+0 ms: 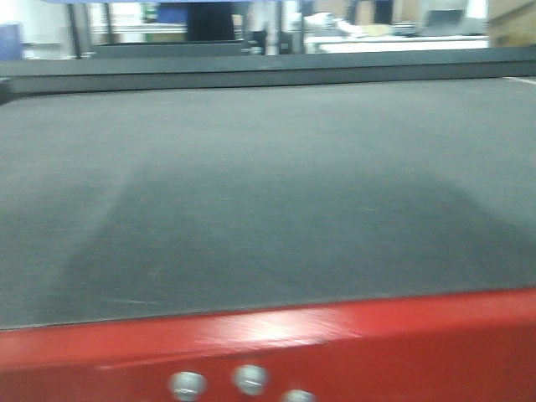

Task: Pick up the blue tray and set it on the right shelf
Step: 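Hold the tray raised while the base turns away from the table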

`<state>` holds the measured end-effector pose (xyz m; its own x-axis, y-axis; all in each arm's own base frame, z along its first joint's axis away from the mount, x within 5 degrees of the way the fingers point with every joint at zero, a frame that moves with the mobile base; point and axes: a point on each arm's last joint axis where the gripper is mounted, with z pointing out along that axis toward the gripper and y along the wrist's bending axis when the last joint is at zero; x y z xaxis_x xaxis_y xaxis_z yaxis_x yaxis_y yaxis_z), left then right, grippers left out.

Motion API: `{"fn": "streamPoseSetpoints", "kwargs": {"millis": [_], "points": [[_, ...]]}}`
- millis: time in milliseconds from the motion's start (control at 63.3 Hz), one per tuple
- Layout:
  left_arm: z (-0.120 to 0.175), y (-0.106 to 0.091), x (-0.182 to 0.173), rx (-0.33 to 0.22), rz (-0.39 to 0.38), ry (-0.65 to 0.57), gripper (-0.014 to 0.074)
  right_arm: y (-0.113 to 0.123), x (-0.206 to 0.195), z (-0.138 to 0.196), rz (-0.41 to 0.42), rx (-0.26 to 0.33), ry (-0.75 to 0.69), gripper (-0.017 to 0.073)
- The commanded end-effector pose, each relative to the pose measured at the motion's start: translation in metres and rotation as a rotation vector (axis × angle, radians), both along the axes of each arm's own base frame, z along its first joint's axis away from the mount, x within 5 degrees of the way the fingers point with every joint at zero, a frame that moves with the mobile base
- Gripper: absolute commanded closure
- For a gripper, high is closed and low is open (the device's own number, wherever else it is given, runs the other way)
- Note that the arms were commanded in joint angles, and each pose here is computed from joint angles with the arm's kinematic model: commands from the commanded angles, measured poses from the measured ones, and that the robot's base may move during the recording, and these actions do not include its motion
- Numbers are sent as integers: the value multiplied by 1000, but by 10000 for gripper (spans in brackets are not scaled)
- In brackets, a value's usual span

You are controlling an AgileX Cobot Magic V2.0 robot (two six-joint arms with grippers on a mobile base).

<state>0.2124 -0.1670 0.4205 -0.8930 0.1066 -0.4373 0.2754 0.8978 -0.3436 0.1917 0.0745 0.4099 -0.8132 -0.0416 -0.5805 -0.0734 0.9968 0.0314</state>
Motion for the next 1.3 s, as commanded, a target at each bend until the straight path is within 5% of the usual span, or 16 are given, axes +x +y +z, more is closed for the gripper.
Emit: {"fn": "streamPoseSetpoints", "kwargs": {"millis": [0,1280], "points": [[17,1,-19,-65,-61,28,642,-1,-6,14,35,20,-50,536],[18,-1,-20,-81,-68,41,642,-1,-6,14,35,20,-50,536]]}}
